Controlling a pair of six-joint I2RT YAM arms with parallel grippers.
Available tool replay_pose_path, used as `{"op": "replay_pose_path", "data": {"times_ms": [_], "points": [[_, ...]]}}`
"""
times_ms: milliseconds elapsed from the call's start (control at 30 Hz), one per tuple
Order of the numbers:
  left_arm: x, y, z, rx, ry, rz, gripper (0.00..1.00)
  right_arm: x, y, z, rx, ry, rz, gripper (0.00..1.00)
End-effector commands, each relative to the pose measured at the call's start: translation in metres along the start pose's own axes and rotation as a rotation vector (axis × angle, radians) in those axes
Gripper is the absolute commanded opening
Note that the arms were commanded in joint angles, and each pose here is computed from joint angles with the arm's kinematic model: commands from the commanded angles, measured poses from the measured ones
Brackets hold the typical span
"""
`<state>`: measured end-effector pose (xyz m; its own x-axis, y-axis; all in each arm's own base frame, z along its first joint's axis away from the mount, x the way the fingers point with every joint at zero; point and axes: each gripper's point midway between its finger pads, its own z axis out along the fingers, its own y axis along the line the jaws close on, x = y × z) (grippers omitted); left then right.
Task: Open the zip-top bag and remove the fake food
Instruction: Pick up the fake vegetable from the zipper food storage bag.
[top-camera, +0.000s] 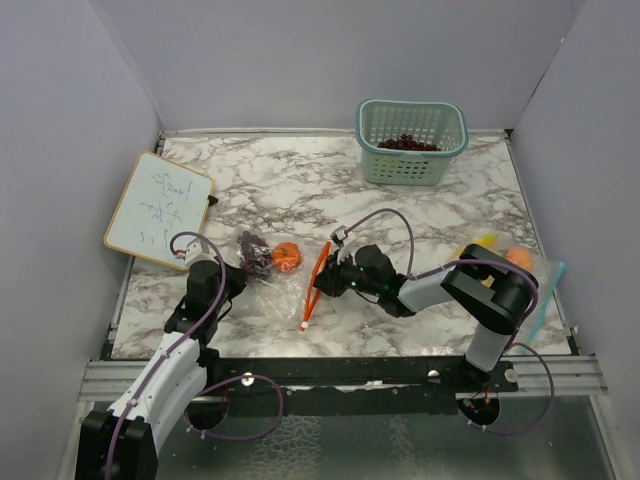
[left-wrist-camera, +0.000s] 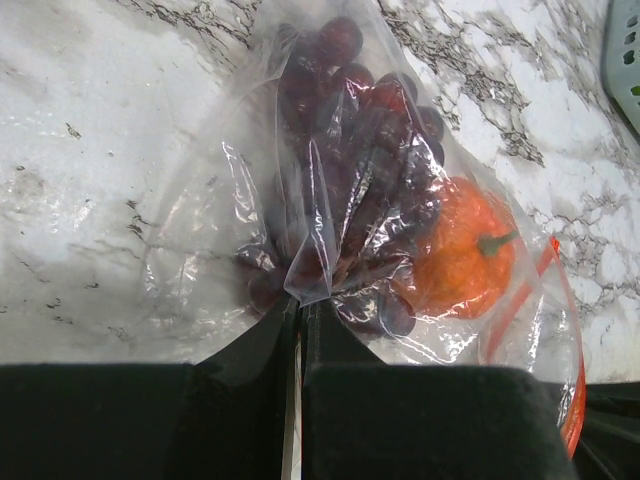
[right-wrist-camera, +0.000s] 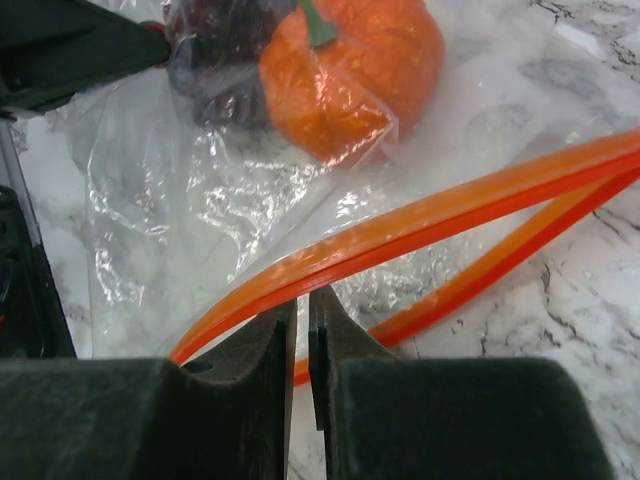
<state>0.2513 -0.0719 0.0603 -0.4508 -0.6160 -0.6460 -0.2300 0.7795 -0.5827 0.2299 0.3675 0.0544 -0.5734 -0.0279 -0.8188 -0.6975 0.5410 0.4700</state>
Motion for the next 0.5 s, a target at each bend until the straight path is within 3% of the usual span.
{"op": "replay_pose_path", "data": {"times_ms": [0,233,467], "points": [[0.012,0.004,-0.003,0.012,0.034,-0.015,0.00,-0.029,0.003,0.026,-0.012,-0.115,-0.001,0.11],[0.025,0.003,-0.008,0.047,0.069,-0.054,0.00,-0.050,-0.005,0.048,0.037,-0.165,0.002,0.10],[0.035,0.016,-0.011,0.026,0.074,-0.035,0.00,-0.076,0.004,0.033,0.016,-0.263,0.001,0.10]]}}
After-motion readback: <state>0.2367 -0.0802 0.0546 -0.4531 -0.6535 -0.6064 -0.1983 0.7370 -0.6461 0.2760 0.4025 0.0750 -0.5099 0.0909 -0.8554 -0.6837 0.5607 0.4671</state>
